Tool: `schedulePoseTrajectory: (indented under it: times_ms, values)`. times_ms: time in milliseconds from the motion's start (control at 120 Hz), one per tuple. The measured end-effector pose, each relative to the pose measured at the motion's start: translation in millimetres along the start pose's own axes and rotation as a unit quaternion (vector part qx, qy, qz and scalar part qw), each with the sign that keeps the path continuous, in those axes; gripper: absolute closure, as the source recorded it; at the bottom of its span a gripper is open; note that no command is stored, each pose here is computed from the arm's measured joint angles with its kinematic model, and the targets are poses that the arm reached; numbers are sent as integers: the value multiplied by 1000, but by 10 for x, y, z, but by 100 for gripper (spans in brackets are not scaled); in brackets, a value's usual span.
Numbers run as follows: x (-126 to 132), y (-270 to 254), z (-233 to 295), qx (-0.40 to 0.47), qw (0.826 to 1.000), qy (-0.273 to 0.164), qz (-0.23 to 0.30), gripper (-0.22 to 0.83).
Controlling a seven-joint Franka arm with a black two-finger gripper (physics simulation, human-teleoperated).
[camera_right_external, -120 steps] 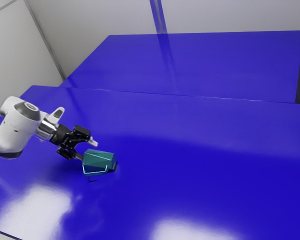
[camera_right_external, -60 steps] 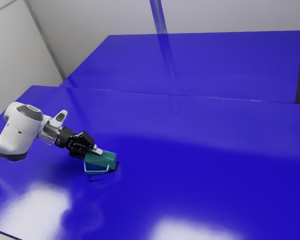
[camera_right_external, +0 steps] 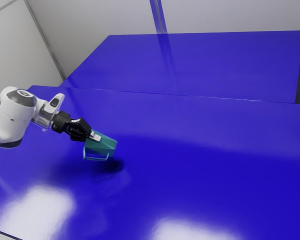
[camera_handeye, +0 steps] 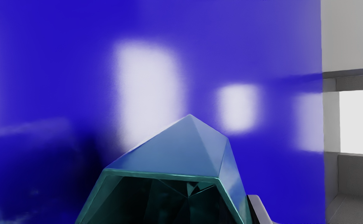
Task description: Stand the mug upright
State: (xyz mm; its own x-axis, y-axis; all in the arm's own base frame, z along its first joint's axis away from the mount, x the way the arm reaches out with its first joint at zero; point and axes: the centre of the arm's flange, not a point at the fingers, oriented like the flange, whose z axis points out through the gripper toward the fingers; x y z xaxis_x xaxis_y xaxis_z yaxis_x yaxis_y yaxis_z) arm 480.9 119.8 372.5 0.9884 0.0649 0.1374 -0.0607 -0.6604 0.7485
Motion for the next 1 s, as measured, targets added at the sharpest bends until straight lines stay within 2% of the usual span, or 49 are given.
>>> schedulePoseTrajectory:
  times_ms: [142, 300, 558, 667, 792, 933, 1000]
  values:
    - [285, 275, -277, 100, 992, -49, 58, 77]
    - [460, 541, -268, 232, 961, -113, 102, 78]
    - [629, 1080, 421, 366, 898, -166, 179, 78]
    - [640, 1243, 838, 389, 880, -182, 201, 78]
    - [647, 1248, 1107, 401, 875, -185, 198, 78]
    - [723, 686, 710, 416, 887, -157, 121, 78]
    - [732, 560, 643, 421, 889, -149, 102, 78]
